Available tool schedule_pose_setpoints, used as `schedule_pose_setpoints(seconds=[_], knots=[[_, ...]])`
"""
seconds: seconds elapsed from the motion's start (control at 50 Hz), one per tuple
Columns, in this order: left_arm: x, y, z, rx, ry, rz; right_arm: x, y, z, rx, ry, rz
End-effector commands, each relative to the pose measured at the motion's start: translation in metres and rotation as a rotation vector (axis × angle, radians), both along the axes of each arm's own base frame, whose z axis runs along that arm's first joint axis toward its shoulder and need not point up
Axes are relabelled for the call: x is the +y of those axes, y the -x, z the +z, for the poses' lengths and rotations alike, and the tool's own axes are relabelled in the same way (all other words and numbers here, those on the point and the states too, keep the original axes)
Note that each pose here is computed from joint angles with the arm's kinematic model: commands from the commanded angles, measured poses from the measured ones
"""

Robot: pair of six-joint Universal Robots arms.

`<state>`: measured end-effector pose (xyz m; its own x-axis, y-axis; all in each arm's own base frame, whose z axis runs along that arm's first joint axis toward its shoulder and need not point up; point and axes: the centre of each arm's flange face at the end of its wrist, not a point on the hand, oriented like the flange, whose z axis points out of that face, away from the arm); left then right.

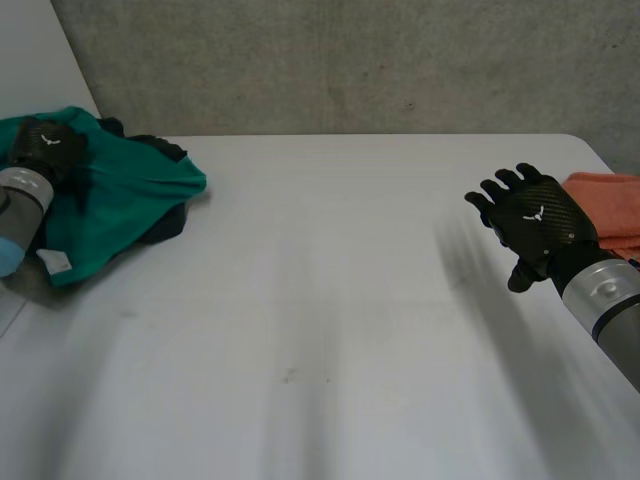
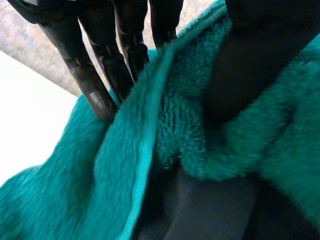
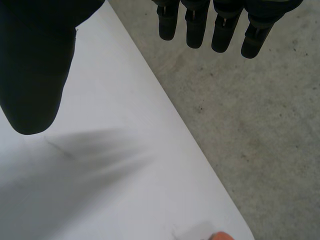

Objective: Fold the laundry.

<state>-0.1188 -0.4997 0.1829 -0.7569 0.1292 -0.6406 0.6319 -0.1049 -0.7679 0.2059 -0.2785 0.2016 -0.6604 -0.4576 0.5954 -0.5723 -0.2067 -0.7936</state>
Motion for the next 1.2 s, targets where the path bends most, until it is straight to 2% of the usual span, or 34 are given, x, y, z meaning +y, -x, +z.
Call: schedule_pose_setpoints(seconds=[0.02,0.14,0.24,0.32,0.4,0.48,0.58,0.62,0.7,0.72,0.78,0.8,0.86,1.0,1.1,1.2], knots=[[0.031,0.051,0.068,0.151,0.164,-0.131,-0.002,0.003,0.001,-0.002,0.001,-0.017],[0.097,0.098,0.144,0.386,0.350,-0.310,-0.003,0.004,0.006,-0.010,0.015,-0.030],[0.150,0.141,0.148,0.522,0.233,-0.457,-0.001,0.005,0.016,-0.023,0.041,-0.040],[0.200,0.198,0.121,0.576,0.039,-0.618,-0.002,0.008,0.019,-0.024,0.050,-0.074],[0.220,0.239,0.069,0.554,-0.107,-0.684,-0.004,0.010,0.020,-0.044,0.044,-0.104],[0.223,0.265,0.010,0.522,-0.247,-0.684,-0.006,0.011,0.022,-0.080,0.032,-0.117],[0.242,0.278,-0.034,0.448,-0.374,-0.662,-0.012,0.018,0.023,-0.120,0.015,-0.144],[0.248,0.278,-0.035,0.416,-0.379,-0.659,-0.014,0.022,0.023,-0.135,-0.001,-0.160],[0.252,0.274,0.013,0.411,-0.274,-0.675,-0.015,0.024,0.027,-0.169,-0.042,-0.175],[0.253,0.267,0.036,0.425,-0.230,-0.677,-0.014,0.024,0.027,-0.178,-0.058,-0.177],[0.249,0.251,0.062,0.438,-0.170,-0.656,-0.011,0.023,0.030,-0.216,-0.137,-0.177],[0.244,0.238,0.073,0.441,-0.145,-0.627,-0.010,0.023,0.030,-0.225,-0.164,-0.180],[0.237,0.215,0.079,0.439,-0.146,-0.568,-0.003,0.023,0.028,-0.240,-0.283,-0.189],[0.233,0.177,0.048,0.403,-0.275,-0.434,0.005,0.017,-0.014,-0.185,-0.566,-0.129],[0.219,0.150,0.001,0.329,-0.381,-0.334,0.007,0.009,-0.027,-0.164,-0.598,-0.060],[0.211,0.143,-0.025,0.294,-0.436,-0.306,-0.007,0.007,-0.036,-0.166,-0.526,-0.047]])
